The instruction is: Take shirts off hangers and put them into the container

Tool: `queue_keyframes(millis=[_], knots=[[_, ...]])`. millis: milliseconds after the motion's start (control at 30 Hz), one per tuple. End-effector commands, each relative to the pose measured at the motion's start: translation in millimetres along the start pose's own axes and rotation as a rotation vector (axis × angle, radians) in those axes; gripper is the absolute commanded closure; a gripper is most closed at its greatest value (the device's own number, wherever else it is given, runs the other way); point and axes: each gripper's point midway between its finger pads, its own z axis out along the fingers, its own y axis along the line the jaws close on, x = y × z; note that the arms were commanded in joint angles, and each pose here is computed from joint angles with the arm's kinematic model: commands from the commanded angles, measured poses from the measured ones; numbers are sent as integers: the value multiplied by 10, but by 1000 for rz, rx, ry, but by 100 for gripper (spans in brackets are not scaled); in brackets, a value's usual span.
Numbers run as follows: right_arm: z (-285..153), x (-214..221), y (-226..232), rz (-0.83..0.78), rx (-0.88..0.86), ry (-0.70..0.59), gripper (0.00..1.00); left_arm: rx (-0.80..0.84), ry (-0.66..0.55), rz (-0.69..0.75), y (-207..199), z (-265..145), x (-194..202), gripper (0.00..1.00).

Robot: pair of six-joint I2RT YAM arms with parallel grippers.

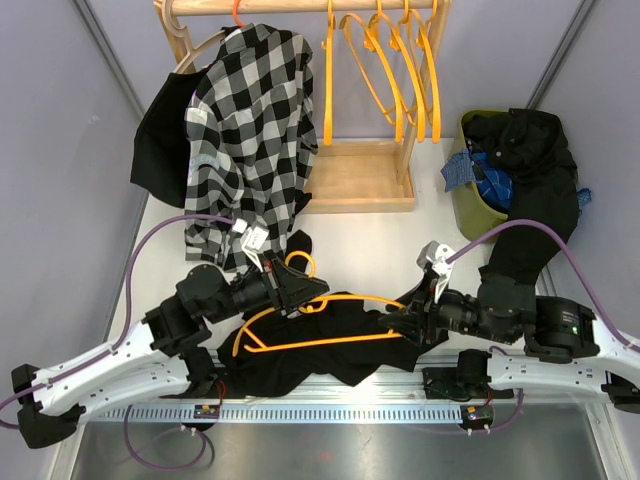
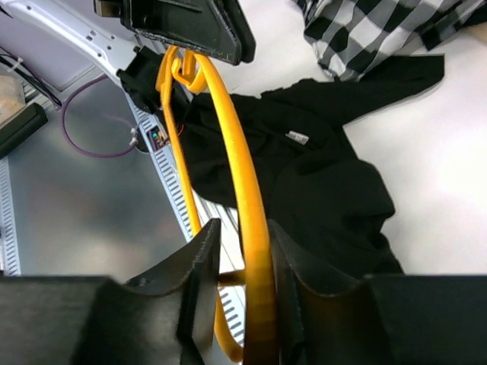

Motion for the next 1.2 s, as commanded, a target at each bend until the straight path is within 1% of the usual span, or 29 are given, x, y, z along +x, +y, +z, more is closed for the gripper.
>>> queue_keyframes(millis=[0, 33, 67, 100, 133, 167, 200, 267, 300, 333, 367, 433, 467, 533, 567, 633, 667, 700, 767, 800, 833, 900, 967, 1000, 1033, 1067, 1100, 1133, 1167], knots=[[86, -79, 121, 31, -47, -26, 66, 103, -57, 31, -322, 29, -260, 100], [82, -95, 111, 32, -41, -31, 73, 98, -55, 36, -309, 33, -254, 100], [65, -112, 108, 29, -40, -38, 87, 78, -60, 35, -273, 31, -261, 100], [53, -134, 98, 31, -35, -46, 94, 61, -68, 38, -242, 21, -273, 100], [16, -178, 83, 33, -27, -64, 99, 45, -71, 47, -209, 13, -274, 100], [0, -197, 74, 31, -23, -70, 100, 9, -80, 50, -147, -17, -287, 100], [-22, -206, 62, 28, -18, -74, 100, -3, -91, 55, -139, -31, -320, 91], [-97, -284, 56, 22, -16, -97, 100, -64, -93, 67, -27, -92, -313, 65], [-121, -314, 29, 18, -1, -104, 100, -83, -101, 68, -3, -122, -334, 27], [-150, -305, 4, 11, 12, -92, 100, -94, -98, 76, 12, -155, -332, 1], [-229, -411, 10, 2, 13, -115, 100, -162, -118, 81, 134, -222, -359, 1], [-372, -571, -26, -17, 33, -158, 100, -237, -157, 98, 241, -323, -447, 1], [-428, -639, -36, -25, 38, -179, 100, -285, -143, 105, 337, -396, -406, 1], [-575, -859, -72, -54, 63, -245, 100, -357, -180, 107, 467, -555, -441, 1], [-623, -939, -95, -64, 77, -271, 100, -401, -158, 106, 572, -631, -364, 1], [-710, -1207, -116, -100, 104, -363, 100, -440, -185, 81, 668, -779, -333, 1], [-729, -1312, -137, -110, 124, -403, 100, -491, -150, 71, 830, -838, -185, 1], [-726, -1502, -205, -104, 186, -471, 100, -499, -160, 44, 864, -903, -147, 1], [-694, -1687, -323, -157, 288, -519, 100, -570, -122, 24, 1076, -998, 46, 1], [-709, -1873, -386, -138, 354, -587, 100, -584, -115, 12, 1116, -1030, 94, 1], [-546, -1931, -427, -183, 417, -574, 100, -596, -123, -11, 1148, -1070, 118, 1], [-338, -2156, -482, -178, 532, -620, 100, -634, -100, -30, 1257, -1131, 236, 1], [-187, -2291, -500, -227, 606, -625, 100, -650, -92, -34, 1307, -1175, 287, 1], [-188, -2450, -502, -193, 646, -685, 100, -657, -92, -34, 1323, -1192, 296, 1], [34, -2499, -485, -254, 688, -653, 100, -669, -89, -33, 1344, -1215, 307, 1], [113, -2552, -480, -266, 714, -653, 100, -666, -92, -33, 1333, -1226, 299, 1], [125, -2655, -494, -245, 759, -685, 100, -665, -93, -32, 1332, -1234, 298, 1], [301, -2716, -492, -289, 809, -662, 100, -659, -96, -32, 1318, -1239, 288, 1], [366, -2765, -499, -294, 836, -663, 100, -657, -100, -32, 1314, -1247, 282, 1]])
